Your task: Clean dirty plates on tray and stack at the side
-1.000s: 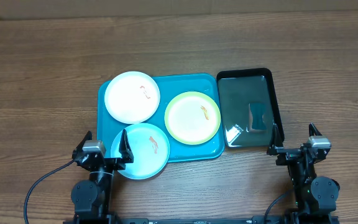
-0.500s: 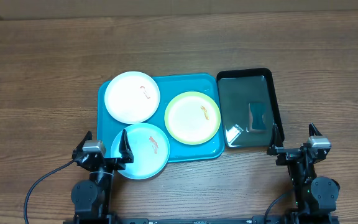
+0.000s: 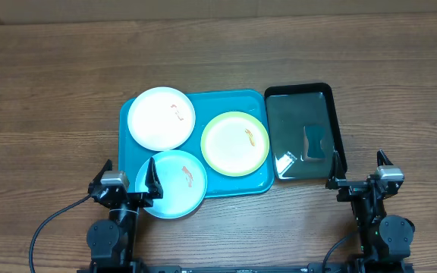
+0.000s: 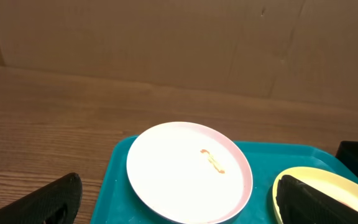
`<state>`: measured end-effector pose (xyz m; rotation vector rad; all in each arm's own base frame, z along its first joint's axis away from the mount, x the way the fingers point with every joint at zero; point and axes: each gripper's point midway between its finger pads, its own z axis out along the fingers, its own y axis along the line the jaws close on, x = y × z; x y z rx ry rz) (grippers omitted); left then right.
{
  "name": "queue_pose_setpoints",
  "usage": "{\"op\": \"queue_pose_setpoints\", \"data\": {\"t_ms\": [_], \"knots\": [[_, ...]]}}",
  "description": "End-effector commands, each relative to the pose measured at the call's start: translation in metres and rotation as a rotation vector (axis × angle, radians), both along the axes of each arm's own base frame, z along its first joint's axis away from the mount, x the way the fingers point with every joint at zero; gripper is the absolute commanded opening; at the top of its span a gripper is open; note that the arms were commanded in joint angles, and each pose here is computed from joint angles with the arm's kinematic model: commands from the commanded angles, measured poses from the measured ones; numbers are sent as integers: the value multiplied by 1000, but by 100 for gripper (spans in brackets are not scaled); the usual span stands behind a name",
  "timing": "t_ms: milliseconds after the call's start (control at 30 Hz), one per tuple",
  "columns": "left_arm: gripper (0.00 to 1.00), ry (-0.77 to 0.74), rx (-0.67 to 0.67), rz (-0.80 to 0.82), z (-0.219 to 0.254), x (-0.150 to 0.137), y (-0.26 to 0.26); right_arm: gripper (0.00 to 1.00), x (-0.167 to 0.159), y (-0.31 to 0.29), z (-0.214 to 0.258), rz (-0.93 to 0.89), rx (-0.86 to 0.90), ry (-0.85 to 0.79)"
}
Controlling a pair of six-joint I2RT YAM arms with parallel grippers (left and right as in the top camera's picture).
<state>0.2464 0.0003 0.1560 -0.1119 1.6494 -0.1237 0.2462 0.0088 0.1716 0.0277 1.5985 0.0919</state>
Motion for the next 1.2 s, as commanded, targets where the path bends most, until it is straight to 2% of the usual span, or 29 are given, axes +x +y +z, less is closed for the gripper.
{"op": "queue_pose_setpoints", "data": {"t_ms": [0, 367, 400, 467, 600, 767, 933, 1067, 1167], "knots": [[100, -6, 19, 2, 0, 0, 1, 100, 0, 2, -2, 8, -3, -3], [100, -12, 12, -8, 2, 0, -1, 100, 0, 4, -2, 23, 8, -2], [100, -14, -2, -31, 2, 0, -5, 100, 0, 5, -2, 27, 37, -1], [100, -8, -65, -72, 2, -1, -13, 100, 0, 7, -2, 32, 221, 11], [100, -9, -159, -67, 3, -1, -14, 100, 0, 7, -1, 27, 453, 22], [100, -30, -207, -199, 15, -4, -36, 100, -2, 16, 2, 76, 456, 36], [100, -10, -217, -270, 42, -14, -48, 100, -12, 21, 42, 115, 441, 19], [100, 15, -220, -269, 91, -20, -49, 100, -18, 17, 89, 93, 432, 18], [100, 84, -215, -292, 126, -17, -53, 100, -12, 16, 114, 68, 432, 93]]}}
